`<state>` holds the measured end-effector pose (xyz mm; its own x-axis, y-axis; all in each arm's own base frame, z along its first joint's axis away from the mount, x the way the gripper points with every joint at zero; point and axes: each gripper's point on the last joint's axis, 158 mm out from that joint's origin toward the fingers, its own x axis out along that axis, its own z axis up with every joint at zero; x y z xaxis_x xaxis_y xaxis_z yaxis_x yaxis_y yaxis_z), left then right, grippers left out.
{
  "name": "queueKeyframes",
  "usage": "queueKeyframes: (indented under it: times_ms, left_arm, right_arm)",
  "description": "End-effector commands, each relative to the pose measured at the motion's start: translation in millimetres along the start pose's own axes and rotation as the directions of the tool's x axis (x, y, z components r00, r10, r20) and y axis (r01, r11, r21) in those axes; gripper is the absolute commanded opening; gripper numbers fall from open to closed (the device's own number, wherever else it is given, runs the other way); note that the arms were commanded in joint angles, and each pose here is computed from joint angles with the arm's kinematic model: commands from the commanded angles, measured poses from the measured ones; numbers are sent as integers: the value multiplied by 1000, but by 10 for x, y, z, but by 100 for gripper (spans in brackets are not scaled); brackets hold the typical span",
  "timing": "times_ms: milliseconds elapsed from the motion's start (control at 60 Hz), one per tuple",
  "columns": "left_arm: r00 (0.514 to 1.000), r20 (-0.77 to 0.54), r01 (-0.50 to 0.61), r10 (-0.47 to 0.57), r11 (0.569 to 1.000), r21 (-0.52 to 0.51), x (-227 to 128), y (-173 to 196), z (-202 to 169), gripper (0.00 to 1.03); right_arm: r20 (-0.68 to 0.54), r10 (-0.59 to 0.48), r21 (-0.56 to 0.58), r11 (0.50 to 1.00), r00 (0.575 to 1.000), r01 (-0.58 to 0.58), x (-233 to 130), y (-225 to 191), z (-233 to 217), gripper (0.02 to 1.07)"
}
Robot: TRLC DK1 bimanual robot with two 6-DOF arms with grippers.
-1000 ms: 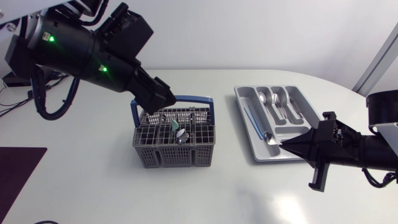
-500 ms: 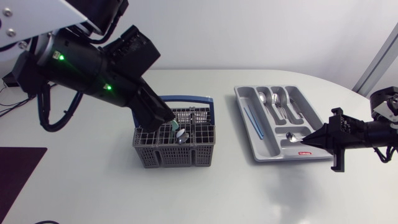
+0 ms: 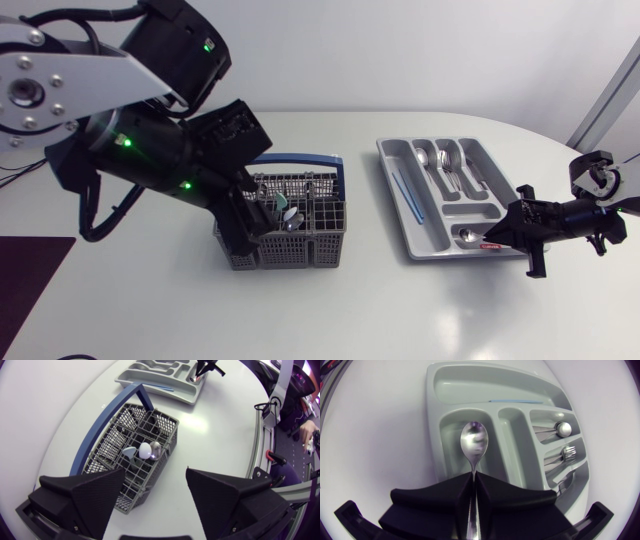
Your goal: Unload the cutlery basket into the drawer organizer.
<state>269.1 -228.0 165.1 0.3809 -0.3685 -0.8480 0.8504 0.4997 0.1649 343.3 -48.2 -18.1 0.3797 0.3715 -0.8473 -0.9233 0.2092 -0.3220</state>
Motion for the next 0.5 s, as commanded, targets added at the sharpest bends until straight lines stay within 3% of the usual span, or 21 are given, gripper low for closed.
queueKeyframes:
  times_ms: [0,133,300,483]
  left_arm:
    - [1000,-17,-8,9,999,44,22,-39,-70,87]
    - [1000,-21,-13,14,999,52,32,-59,-62,89]
    - [998,-15,-61,61,998,12,2,-9,-11,89]
    - [991,-15,-127,130,982,143,-38,-34,-94,92]
  right_arm:
    - [-8,6,-39,999,1000,-6,43,27,-10,44]
    - [-20,-20,-34,999,1000,19,-3,-25,-12,64]
    - [-23,-58,-10,998,998,57,-148,-45,43,78]
    - [-20,-77,-17,997,997,77,-290,104,189,98]
